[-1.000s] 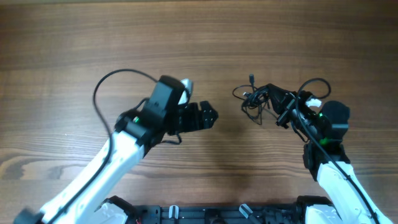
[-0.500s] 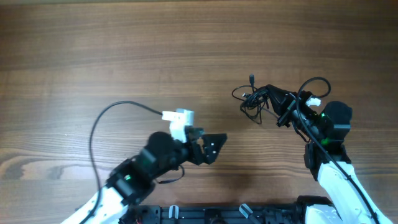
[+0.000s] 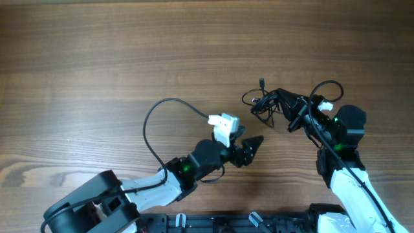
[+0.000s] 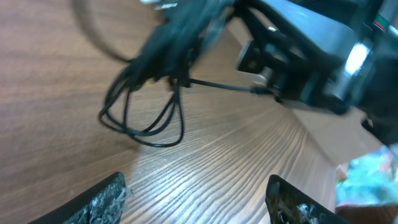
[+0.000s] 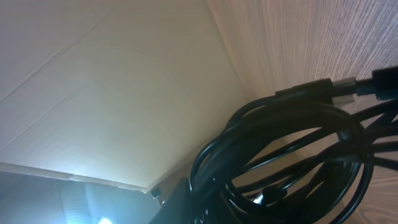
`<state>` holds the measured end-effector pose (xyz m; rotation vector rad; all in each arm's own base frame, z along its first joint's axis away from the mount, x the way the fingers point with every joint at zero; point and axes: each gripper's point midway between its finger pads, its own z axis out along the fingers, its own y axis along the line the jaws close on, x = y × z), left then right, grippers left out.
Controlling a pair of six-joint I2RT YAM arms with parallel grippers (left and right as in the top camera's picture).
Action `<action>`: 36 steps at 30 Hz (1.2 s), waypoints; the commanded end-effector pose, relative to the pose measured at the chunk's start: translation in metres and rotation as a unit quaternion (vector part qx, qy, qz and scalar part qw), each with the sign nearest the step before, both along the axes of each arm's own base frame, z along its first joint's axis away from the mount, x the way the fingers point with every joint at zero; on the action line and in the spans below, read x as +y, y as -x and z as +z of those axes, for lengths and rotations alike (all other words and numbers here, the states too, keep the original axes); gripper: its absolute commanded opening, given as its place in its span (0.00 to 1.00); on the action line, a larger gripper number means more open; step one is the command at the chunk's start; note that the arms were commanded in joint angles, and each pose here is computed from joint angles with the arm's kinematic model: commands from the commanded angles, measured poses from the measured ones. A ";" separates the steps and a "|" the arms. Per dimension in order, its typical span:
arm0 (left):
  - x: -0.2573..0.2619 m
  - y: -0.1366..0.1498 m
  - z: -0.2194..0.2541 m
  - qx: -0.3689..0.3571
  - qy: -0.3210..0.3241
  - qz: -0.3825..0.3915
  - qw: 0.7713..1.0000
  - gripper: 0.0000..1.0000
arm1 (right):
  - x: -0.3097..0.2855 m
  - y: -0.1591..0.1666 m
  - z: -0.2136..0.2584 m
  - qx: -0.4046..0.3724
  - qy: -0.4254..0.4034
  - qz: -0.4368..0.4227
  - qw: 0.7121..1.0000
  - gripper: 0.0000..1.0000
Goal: Untangle cables
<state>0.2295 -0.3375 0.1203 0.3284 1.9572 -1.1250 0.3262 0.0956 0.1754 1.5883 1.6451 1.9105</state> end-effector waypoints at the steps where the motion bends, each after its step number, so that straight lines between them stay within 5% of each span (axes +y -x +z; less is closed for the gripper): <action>1: -0.009 0.010 -0.001 -0.077 -0.049 -0.034 0.995 0.73 | 0.002 0.000 0.007 -0.008 -0.004 0.007 1.000 0.09; 8: -0.013 0.005 0.008 -0.085 -0.041 -0.027 0.995 0.61 | 0.004 0.002 0.007 -0.006 -0.007 0.015 1.000 0.04; 20: -0.024 -0.004 0.002 -0.085 -0.053 -0.009 0.995 0.66 | 0.017 0.013 0.010 -0.007 -0.018 0.064 0.998 0.04; 36: -0.059 -0.050 -0.026 -0.114 -0.112 0.041 0.986 0.63 | 0.022 0.018 0.011 -0.007 -0.022 0.085 0.996 0.04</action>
